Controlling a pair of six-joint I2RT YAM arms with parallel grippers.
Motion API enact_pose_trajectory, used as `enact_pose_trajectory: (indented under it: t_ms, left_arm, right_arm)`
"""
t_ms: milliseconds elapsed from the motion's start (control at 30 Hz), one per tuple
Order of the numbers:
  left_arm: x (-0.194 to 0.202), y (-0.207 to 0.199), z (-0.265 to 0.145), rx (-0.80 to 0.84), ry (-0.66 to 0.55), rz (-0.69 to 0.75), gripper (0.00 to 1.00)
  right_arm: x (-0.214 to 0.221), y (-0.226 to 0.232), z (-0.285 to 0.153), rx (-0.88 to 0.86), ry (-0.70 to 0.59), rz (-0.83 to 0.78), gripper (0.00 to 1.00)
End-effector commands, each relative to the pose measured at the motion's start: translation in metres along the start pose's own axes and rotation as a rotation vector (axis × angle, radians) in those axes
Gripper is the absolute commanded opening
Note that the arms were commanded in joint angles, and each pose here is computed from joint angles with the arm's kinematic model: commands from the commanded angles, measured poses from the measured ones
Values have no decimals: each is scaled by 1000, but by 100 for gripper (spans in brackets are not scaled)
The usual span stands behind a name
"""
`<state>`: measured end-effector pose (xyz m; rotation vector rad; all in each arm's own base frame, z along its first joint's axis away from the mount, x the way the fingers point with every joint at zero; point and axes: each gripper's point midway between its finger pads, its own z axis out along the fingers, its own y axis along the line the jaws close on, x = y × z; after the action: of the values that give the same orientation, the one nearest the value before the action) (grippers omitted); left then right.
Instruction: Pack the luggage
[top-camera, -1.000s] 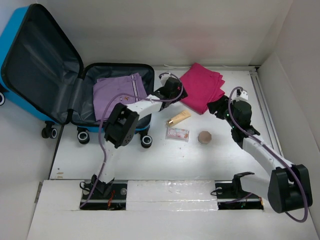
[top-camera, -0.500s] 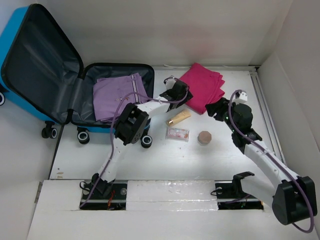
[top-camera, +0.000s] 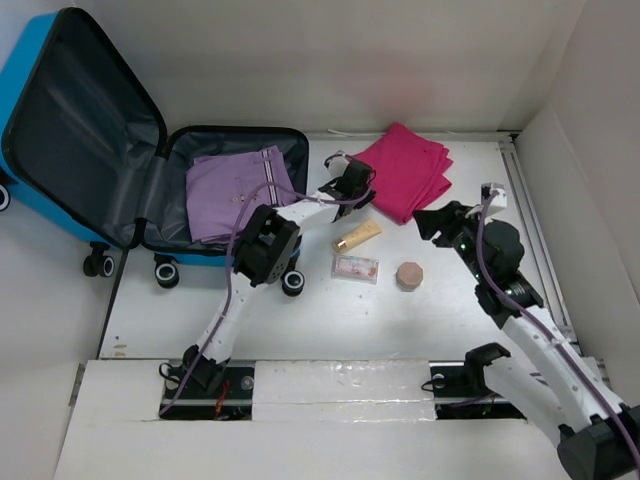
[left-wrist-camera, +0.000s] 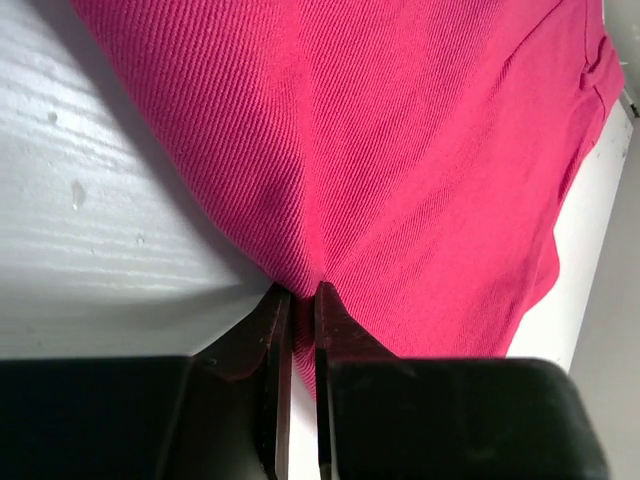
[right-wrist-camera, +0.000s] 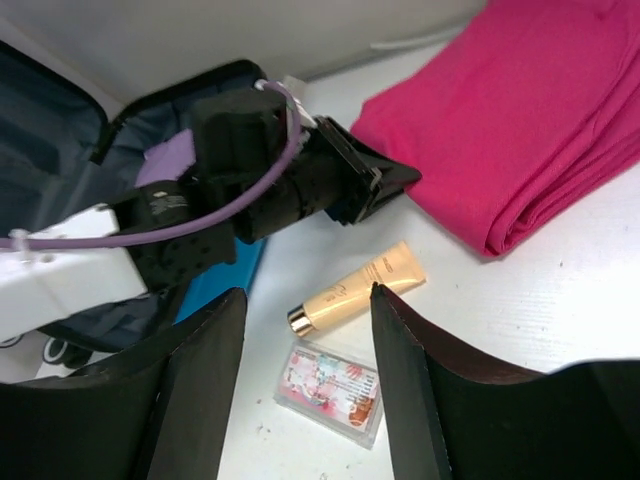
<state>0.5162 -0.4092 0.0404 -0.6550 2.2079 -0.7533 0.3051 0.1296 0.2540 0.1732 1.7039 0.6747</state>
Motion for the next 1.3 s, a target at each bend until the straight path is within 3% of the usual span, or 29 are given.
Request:
enact_pose_trajectory:
  t_ms: [0,133,300,433,533,567,633,667,733,800,833,867,900,967,1000,1267]
  left_arm:
    - [-25,18,9,-48,-36,66,0]
    - [-44,-10,0,30,-45,175,0]
    - [-86,-88,-40,209,-74,345,0]
    - [-144,-127,-104,326,-125,447,0]
    - [-168,-122,-134,328,-150,521,0]
    - [-194,-130,-164,345,-211,563,0]
    - [-208,-103,-175,284,-220,574,0]
    - [-228,-106,-206,299,-270,562,0]
    - [-256,-53,-208,241,-277,501,0]
    - [-301,-20,-244,266,-333,419,0]
    - [-301,11,-238,254,-317,343,0]
    - [-326,37,-255,243,-351,296,0]
    - [-318,41,-255,248,-334,276,0]
    - [-338,117,-251,131,-351,177,0]
    - [-338,117,-251,130,-351,177,0]
    - [-340,246,-225,-207,-291,96,0]
  right_arm:
    - [-44,26,-18,-49,-108,-29,58]
    - [-57,37,-31,-80,-144,-39,58]
    - [-52,37,-25,-74,-124,-59,58]
    - [-45,36,-17,-70,-100,-60,58]
    - [-42,34,-13,-63,-89,-73,58]
    - [-43,33,-12,-55,-94,-72,58]
    - [-38,30,-8,-46,-77,-73,58]
    - [-40,31,-8,-51,-86,-73,58]
    - [-35,33,-4,-62,-67,-74,58]
    - [-29,32,-1,-64,-54,-74,58]
    - [-25,35,-1,-82,-47,-75,58]
    - [-19,32,2,-76,-36,-66,58]
    - [-16,30,5,-70,-26,-67,58]
    - [-8,33,7,-76,-9,-68,58]
    - [-5,31,8,-72,-1,-69,58]
    - [32,13,21,-11,80,-89,58]
